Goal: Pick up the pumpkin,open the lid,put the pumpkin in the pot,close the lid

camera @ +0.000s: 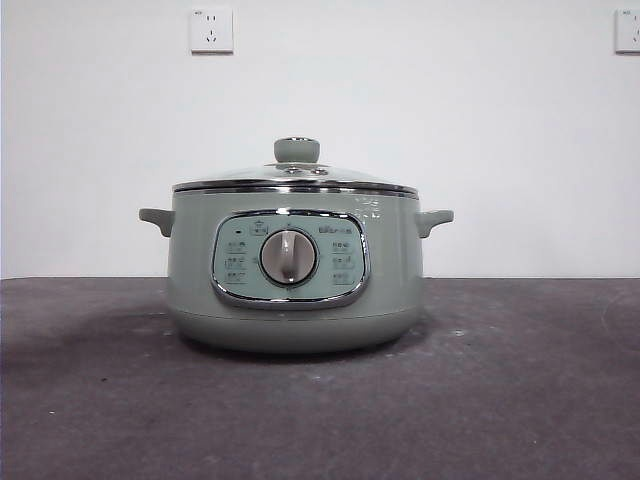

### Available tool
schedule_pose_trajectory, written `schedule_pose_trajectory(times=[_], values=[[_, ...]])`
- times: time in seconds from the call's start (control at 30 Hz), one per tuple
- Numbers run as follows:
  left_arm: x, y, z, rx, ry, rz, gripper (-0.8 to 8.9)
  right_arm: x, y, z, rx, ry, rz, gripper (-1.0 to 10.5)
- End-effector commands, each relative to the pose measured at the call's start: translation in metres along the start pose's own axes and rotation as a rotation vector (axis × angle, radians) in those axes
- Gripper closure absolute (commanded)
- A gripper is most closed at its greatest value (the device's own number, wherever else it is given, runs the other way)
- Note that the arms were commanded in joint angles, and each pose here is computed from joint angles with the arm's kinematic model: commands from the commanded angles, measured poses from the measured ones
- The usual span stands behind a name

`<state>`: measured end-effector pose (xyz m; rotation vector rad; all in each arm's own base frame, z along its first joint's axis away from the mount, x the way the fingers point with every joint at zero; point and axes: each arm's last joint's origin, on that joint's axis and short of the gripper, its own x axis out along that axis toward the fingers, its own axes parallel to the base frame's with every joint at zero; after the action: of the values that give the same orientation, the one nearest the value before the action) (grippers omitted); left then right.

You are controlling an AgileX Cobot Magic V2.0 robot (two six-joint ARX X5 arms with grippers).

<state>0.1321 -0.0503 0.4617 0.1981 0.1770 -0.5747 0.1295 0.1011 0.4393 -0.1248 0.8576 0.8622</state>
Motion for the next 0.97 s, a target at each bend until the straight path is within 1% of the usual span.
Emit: schedule_pose_trajectory(times=[0.03, 0.1, 0.2, 0.33, 0.43, 0.67, 0.8, 0.97], values=[[-0.013, 0.005, -0.007, 0.044, -0.12, 0.097, 8.18, -0.001, 0.0, 0.0, 0.003, -0.003, -0.002, 9.5], [-0.018, 0.007, -0.019, 0.057, -0.192, 0.16, 8.18, -0.001, 0.0, 0.0, 0.003, -0.003, -0.002, 9.5], [-0.022, 0.006, -0.048, 0.082, -0.272, 0.237, 8.18, -0.001, 0.0, 0.0, 0.003, -0.003, -0.002, 9.5], [-0.02, -0.001, -0.101, 0.094, -0.31, 0.297, 8.18, -0.001, 0.001, 0.0, 0.003, -0.005, -0.002, 9.5], [-0.015, -0.006, -0.138, 0.072, -0.303, 0.312, 8.17, -0.001, 0.001, 0.0, 0.003, -0.005, -0.001, 9.5], [0.001, -0.015, -0.22, -0.06, -0.218, 0.385, 8.17, -0.002, 0.001, -0.001, 0.002, -0.007, -0.001, 9.5], [0.007, -0.018, -0.252, -0.11, -0.178, 0.425, 8.18, -0.002, 0.001, -0.001, 0.002, -0.007, -0.001, 9.5], [0.012, -0.023, -0.28, -0.121, -0.156, 0.428, 8.17, -0.002, 0.001, -0.001, 0.002, -0.007, -0.002, 9.5]])
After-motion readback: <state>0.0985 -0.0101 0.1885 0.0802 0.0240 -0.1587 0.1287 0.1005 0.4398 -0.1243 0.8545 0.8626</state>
